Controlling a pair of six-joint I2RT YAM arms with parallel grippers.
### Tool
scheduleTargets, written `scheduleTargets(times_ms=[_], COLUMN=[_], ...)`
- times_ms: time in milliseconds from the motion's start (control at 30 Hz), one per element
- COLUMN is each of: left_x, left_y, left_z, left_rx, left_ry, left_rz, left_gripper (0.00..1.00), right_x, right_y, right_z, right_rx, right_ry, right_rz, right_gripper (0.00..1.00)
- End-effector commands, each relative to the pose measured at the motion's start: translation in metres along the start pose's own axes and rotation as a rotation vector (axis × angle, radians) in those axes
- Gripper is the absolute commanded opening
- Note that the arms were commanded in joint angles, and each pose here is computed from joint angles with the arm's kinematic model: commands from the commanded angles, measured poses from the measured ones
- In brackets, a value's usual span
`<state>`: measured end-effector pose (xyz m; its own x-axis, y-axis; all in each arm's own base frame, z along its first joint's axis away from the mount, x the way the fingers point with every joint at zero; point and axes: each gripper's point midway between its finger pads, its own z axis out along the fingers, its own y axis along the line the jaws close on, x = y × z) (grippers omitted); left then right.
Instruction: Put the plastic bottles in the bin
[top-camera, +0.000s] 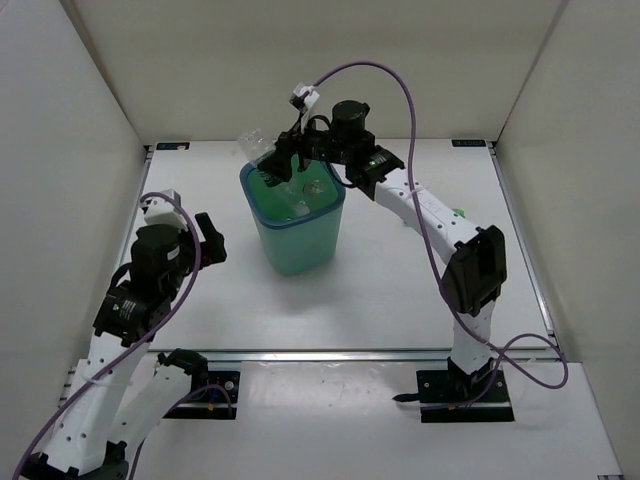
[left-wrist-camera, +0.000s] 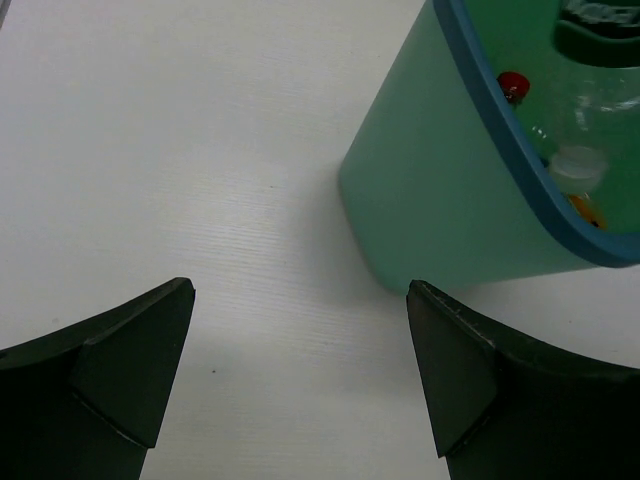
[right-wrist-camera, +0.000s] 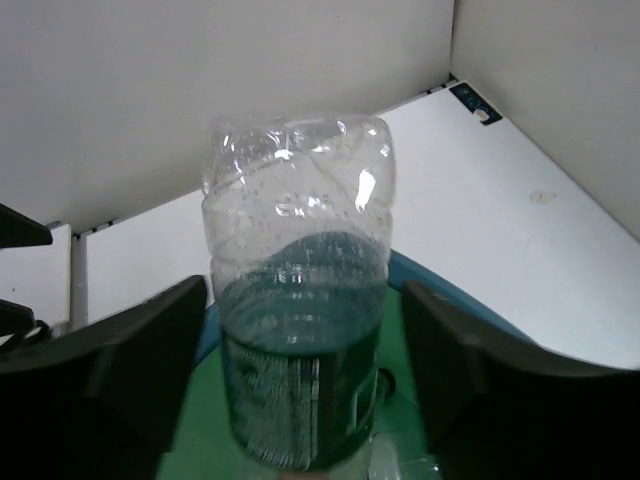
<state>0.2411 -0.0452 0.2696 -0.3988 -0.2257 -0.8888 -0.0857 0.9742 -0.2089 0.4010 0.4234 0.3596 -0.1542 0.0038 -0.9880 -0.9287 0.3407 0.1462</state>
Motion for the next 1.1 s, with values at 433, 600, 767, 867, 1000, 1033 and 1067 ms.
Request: scheduleTargets(times_ms=[433,600,767,867,1000,1033,1067], left_x=[-0.009,-0.018,-0.027,-0.028,-0.017,-0.01,-0.01], left_y=[-0.008,0.001,-0.001,0.0,0.018,0.021,0.02], left_z=[0.034,0.051,0.064,0.064,0.065,0.066,0.066], left_rx=[-0.029,-0.117,-0.119,-0.129,-0.204,-0.218,-0.214], left_ry=[0.06,0.104,0.12,0.128,0.172,0.188,0.188], left_rz=[0.012,-0.002,-0.041,-0.045,-0.048,-0.053,-0.053], left_gripper=[0.99,0.98,0.99,0.99,0.98,0.99,0.99], right_x=[-0.008,0.088,0.174,0.188,0.216,0.221,0.221], right_y=[-0.136,-0.207,-0.246,-0.269,-0.278,-0.276,-0.274], right_z=[-0.229,-0.326,-0.369,-0.376,-0.369,-0.365,-0.36], right_rx=[0.462,0.541,0.556,0.529,0.474,0.46,0.442], right_ry=[0.113,0.344,0.574,0.635,0.7,0.719,0.713], right_rz=[-0.085,-0.021,0.191,0.216,0.236,0.231,0.226], right_gripper=[1.0,0.99,0.99,0.99,0.99,0.99,0.99])
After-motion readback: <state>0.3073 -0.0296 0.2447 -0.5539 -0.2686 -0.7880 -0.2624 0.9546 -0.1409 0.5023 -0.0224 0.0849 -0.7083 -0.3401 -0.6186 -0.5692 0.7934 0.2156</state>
